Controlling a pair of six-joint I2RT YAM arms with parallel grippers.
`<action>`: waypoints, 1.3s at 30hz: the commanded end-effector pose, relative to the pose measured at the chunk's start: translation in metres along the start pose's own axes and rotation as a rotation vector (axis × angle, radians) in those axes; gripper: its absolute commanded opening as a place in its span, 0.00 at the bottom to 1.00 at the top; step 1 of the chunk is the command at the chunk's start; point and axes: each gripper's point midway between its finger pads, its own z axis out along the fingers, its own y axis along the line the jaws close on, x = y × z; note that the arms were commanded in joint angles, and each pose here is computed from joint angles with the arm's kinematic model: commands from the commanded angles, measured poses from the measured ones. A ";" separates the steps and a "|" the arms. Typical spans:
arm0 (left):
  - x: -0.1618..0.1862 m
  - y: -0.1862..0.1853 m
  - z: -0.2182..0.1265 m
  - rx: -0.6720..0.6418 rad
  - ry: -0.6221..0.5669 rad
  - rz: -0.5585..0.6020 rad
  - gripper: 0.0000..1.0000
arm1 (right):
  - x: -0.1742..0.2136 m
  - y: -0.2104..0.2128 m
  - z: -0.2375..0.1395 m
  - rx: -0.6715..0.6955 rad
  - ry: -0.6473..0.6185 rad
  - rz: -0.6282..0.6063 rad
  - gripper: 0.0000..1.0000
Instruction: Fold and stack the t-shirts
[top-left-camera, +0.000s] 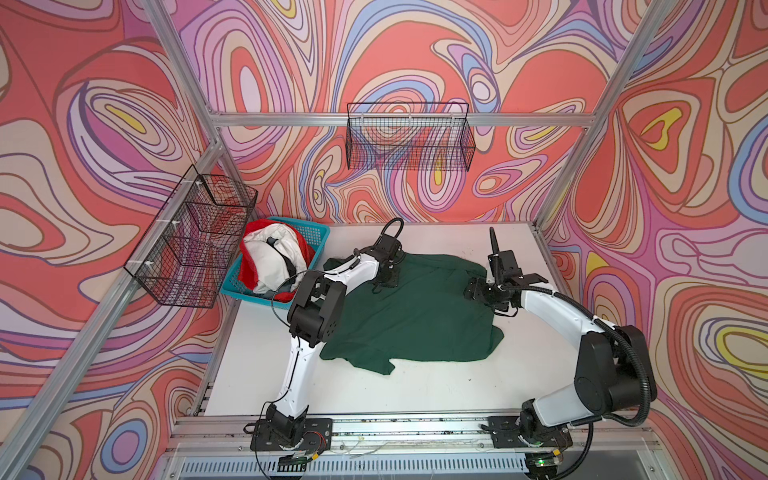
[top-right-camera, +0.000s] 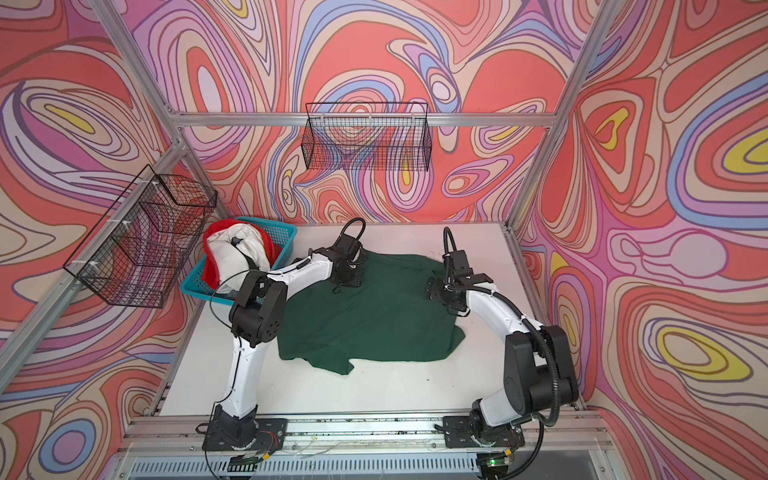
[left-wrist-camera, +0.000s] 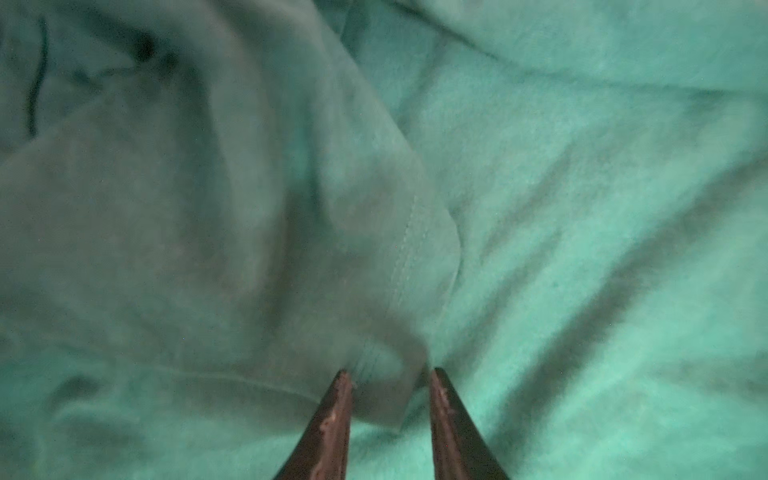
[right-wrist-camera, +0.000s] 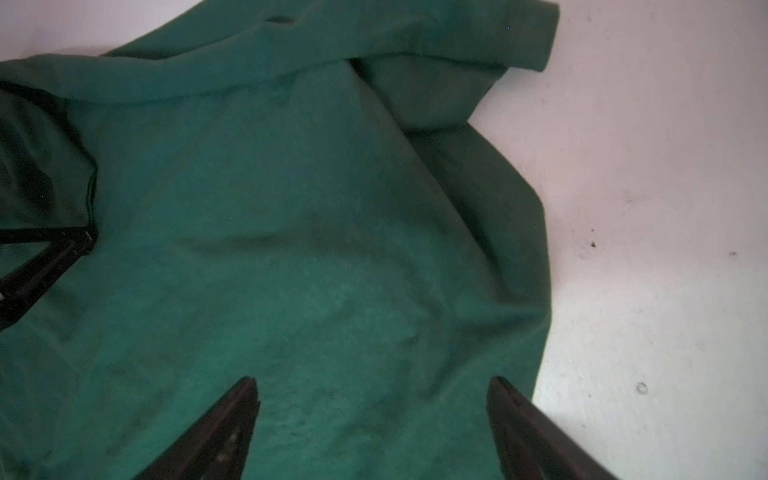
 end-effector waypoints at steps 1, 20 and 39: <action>0.011 0.008 0.011 -0.056 0.056 0.044 0.28 | 0.004 -0.005 0.007 0.003 0.020 -0.002 0.91; -0.010 0.014 -0.006 -0.109 0.013 0.052 0.00 | 0.012 -0.015 0.016 0.036 0.038 0.001 0.91; -0.085 0.032 -0.113 -0.133 -0.254 0.059 0.00 | -0.076 -0.018 0.059 0.222 -0.029 -0.054 0.85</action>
